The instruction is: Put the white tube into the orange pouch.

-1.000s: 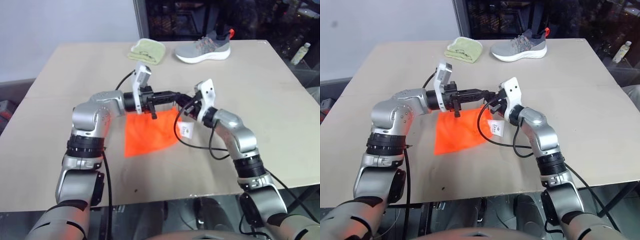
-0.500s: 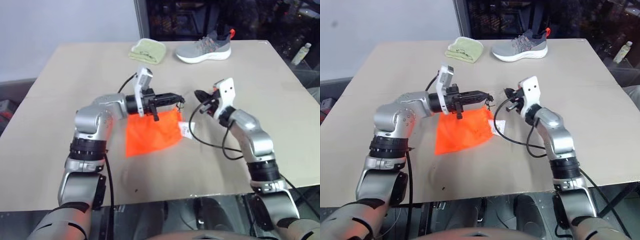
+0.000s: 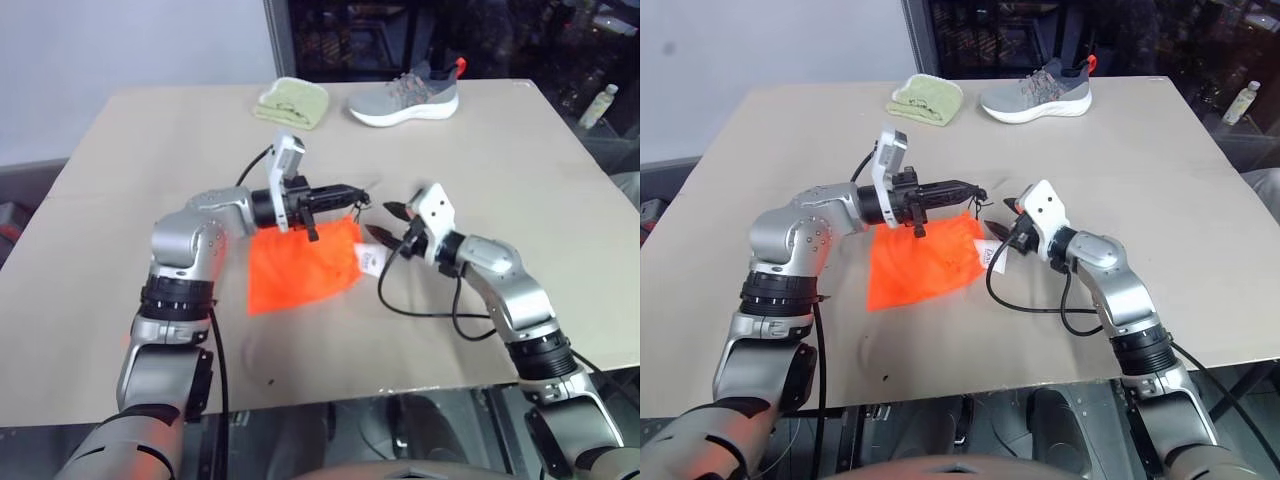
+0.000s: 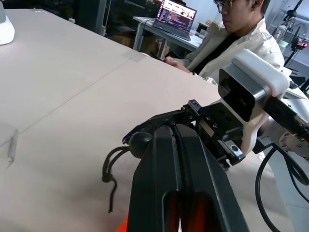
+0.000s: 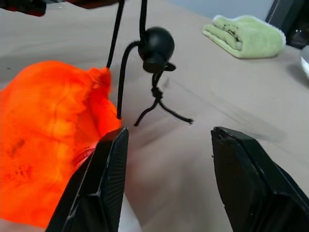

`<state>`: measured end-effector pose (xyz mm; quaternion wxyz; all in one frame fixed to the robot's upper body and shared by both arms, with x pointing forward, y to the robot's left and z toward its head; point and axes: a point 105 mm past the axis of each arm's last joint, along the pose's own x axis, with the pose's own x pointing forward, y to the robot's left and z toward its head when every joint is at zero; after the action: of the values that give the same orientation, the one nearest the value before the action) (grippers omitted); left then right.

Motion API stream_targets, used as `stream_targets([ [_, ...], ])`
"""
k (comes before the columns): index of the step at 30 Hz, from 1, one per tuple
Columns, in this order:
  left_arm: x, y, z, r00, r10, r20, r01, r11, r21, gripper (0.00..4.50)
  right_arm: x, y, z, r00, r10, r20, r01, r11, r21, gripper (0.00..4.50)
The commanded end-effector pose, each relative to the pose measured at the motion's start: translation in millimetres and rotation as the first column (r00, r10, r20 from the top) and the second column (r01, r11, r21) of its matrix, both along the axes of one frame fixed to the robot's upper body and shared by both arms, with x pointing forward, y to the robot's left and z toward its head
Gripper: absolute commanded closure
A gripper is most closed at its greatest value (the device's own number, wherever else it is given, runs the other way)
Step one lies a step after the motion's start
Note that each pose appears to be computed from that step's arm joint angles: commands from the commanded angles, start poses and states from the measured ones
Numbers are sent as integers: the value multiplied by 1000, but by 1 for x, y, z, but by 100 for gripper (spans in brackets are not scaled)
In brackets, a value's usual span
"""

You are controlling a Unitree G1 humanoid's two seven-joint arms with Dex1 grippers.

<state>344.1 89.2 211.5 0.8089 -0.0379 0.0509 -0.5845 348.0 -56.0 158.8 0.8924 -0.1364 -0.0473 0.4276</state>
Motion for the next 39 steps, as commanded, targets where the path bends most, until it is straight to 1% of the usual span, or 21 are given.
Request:
stream_targets([
  [1, -4, 0, 15, 998, -23, 51, 24, 1000, -18, 450, 5, 0, 16, 991, -14, 130, 21, 998, -56, 176],
  [4, -6, 0, 14, 998, -29, 49, 30, 999, -18, 450, 13, 0, 15, 986, -43, 164, 56, 995, -79, 176],
  [6, -8, -1, 14, 998, -38, 46, 38, 999, -17, 450, 15, 5, 15, 986, -27, 167, 39, 997, -68, 176],
  [10, -9, 0, 14, 998, -43, 44, 44, 999, -13, 450, 17, 21, 20, 988, 18, 153, -22, 1000, 21, 176],
  [13, -10, 1, 14, 998, -47, 40, 47, 999, -11, 450, 19, 29, 28, 989, 27, 147, -40, 995, 91, 176],
  [18, -12, 3, 13, 998, -44, 37, 44, 999, -4, 450, 24, 38, 34, 991, 40, 129, -62, 983, 173, 176],
  [19, -12, 4, 13, 998, -42, 37, 43, 999, -2, 450, 25, 39, 34, 992, 45, 120, -68, 979, 192, 214],
  [21, -13, 5, 13, 999, -39, 36, 39, 999, -1, 450, 25, 41, 36, 993, 57, 106, -80, 971, 224, 251],
  [22, -13, 5, 13, 999, -37, 36, 37, 999, 0, 450, 25, 41, 36, 993, 62, 102, -85, 968, 238, 289],
  [24, -13, 6, 13, 999, -33, 35, 34, 999, -1, 450, 23, 40, 38, 993, 68, 101, -92, 964, 251, 386],
  [25, -13, 6, 13, 999, -32, 34, 32, 999, -1, 450, 23, 40, 38, 992, 68, 102, -92, 963, 253, 444],
  [28, -13, 7, 12, 999, -27, 33, 27, 1000, -1, 450, 22, 34, 39, 993, 53, 107, -79, 963, 259, 444],
  [34, -13, 6, 9, 999, -18, 31, 18, 1000, -5, 450, 27, 11, 42, 989, -63, 131, 28, 966, 259, 444],
  [36, -12, 5, 7, 999, -12, 30, 12, 1000, -8, 450, 28, 2, 42, 980, -102, 170, 67, 976, 205, 444],
  [39, -12, 4, 3, 1000, -3, 25, 3, 1000, -18, 450, 33, -20, 48, 933, -202, 298, 192, 979, 65, 444],
])
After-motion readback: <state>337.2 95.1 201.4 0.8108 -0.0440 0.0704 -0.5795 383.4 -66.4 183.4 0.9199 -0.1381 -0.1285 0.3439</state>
